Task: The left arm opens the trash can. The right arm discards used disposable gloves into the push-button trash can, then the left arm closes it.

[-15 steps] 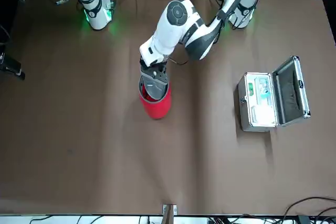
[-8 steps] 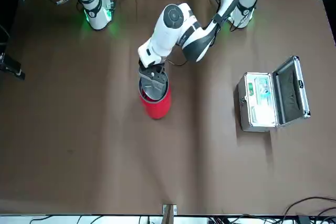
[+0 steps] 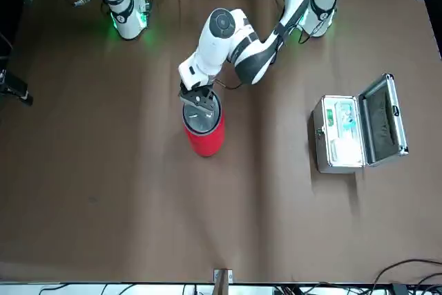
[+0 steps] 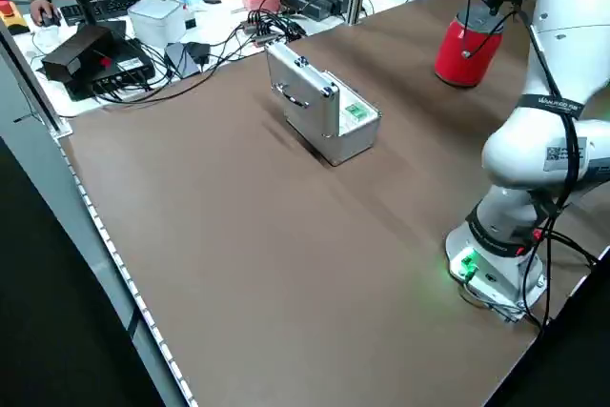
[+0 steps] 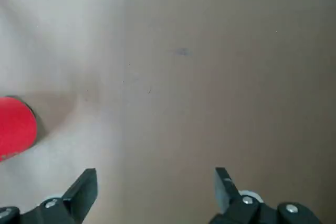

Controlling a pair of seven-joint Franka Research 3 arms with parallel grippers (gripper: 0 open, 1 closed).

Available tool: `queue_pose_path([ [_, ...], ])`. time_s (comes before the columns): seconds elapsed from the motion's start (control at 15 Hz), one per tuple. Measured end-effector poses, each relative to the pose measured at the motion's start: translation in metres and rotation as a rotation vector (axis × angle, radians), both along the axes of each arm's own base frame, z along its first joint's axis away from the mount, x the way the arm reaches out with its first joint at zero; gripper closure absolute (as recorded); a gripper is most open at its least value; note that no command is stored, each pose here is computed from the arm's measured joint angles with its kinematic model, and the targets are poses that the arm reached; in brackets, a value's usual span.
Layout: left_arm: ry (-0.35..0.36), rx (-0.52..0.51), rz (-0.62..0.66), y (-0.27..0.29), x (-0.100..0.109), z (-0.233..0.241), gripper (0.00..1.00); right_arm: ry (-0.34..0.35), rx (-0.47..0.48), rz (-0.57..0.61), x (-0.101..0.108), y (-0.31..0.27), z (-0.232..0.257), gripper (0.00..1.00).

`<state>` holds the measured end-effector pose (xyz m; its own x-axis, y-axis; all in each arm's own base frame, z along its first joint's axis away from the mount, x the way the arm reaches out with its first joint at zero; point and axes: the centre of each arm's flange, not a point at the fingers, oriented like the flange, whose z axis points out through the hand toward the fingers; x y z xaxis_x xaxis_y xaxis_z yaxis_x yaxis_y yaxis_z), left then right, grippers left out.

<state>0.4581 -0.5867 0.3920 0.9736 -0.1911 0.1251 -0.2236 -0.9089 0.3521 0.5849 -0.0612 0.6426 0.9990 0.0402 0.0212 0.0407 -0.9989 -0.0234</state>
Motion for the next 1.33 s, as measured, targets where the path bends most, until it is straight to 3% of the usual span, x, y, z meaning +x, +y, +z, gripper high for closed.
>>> queue_pose_path([
  [1.33, -0.046, 0.019, 0.007, -0.01, -0.005, -0.018, 0.99, -0.004, -0.001, -0.002, 0.0, -0.001, 0.0, 0.01],
])
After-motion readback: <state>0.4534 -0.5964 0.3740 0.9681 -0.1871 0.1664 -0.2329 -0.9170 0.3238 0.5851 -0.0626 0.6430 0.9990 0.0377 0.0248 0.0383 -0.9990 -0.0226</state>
